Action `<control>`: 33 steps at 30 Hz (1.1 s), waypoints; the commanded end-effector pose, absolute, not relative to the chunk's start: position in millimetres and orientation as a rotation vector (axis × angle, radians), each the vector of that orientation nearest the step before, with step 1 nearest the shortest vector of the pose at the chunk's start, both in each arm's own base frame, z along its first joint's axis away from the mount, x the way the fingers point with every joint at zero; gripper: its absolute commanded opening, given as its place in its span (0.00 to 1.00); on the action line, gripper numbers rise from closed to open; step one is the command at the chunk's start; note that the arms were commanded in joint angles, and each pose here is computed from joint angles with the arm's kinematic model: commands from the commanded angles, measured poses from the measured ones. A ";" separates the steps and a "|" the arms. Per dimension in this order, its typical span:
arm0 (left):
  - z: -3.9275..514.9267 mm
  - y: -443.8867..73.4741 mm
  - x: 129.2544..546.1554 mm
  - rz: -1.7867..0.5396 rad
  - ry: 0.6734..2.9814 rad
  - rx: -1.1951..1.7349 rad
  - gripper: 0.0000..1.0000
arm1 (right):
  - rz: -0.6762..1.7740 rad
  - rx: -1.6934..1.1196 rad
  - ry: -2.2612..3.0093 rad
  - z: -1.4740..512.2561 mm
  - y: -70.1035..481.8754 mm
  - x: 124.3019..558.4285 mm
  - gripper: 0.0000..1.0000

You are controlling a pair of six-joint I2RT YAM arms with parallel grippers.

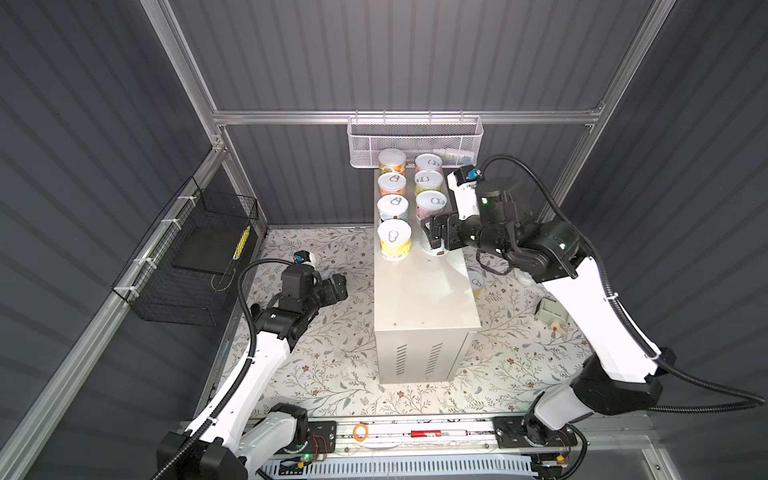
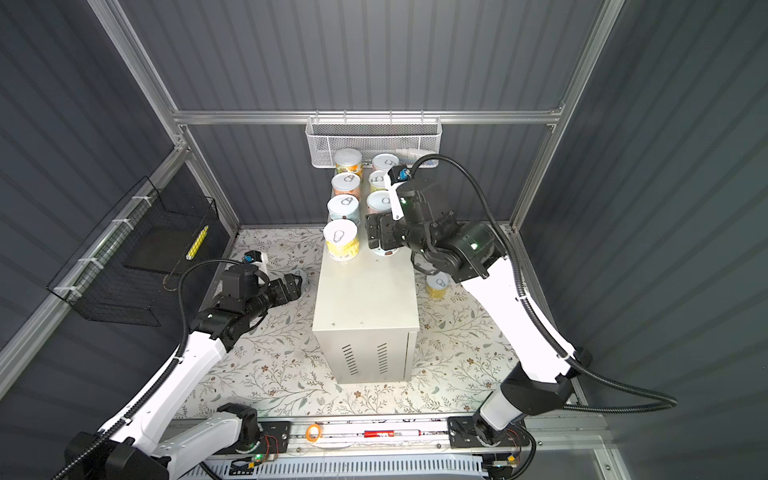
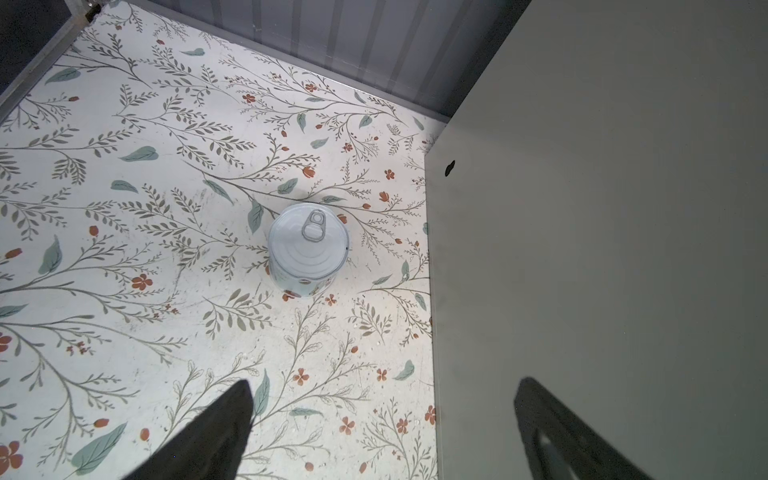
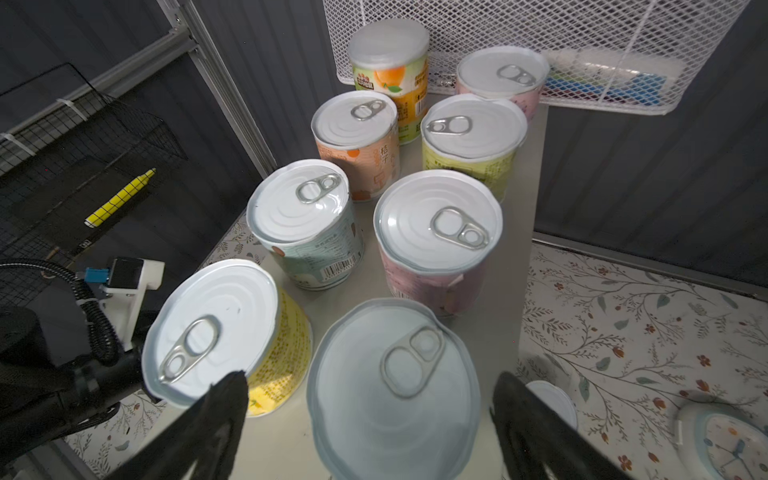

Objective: Place and organize the canned foods onto the counter
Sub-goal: 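Open the right gripper and withdraw it down beside the cabinet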

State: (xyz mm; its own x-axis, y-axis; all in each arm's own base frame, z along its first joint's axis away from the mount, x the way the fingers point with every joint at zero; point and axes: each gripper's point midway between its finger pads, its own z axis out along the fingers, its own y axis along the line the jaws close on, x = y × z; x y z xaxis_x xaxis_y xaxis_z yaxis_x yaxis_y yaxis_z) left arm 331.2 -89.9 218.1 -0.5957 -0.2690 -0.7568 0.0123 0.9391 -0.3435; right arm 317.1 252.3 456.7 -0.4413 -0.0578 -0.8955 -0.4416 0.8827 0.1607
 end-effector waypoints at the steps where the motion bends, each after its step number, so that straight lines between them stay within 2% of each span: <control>1: 219.0 -88.8 329.4 -0.383 2.186 -0.170 0.99 | 0.514 -0.358 1.939 470.9 242.9 301.5 0.92; 8: 231.2 -87.1 330.0 -0.381 2.159 -0.178 0.98 | 0.549 -0.348 1.952 451.1 230.5 282.8 0.79; 13: 254.2 -87.1 328.6 -0.397 2.116 -0.173 0.97 | 0.582 -0.351 1.972 432.6 233.9 280.2 0.65; 14: 257.2 -87.1 328.3 -0.398 2.112 -0.172 0.97 | 0.586 -0.350 1.976 430.0 235.0 280.8 0.59; 16: 260.9 -87.0 328.6 -0.395 2.108 -0.168 0.97 | 0.590 -0.343 1.980 424.9 237.5 283.4 0.29; 17: 259.3 -87.0 328.6 -0.391 2.116 -0.166 0.97 | 0.593 -0.340 1.980 422.0 239.3 285.1 0.21; 22: 254.4 -86.3 328.7 -0.383 2.128 -0.168 0.97 | 0.603 -0.344 2.003 411.2 246.7 293.2 0.29; 33: 245.5 -85.1 328.9 -0.372 2.138 -0.173 0.97 | 0.625 -0.360 2.026 402.8 258.9 302.0 0.31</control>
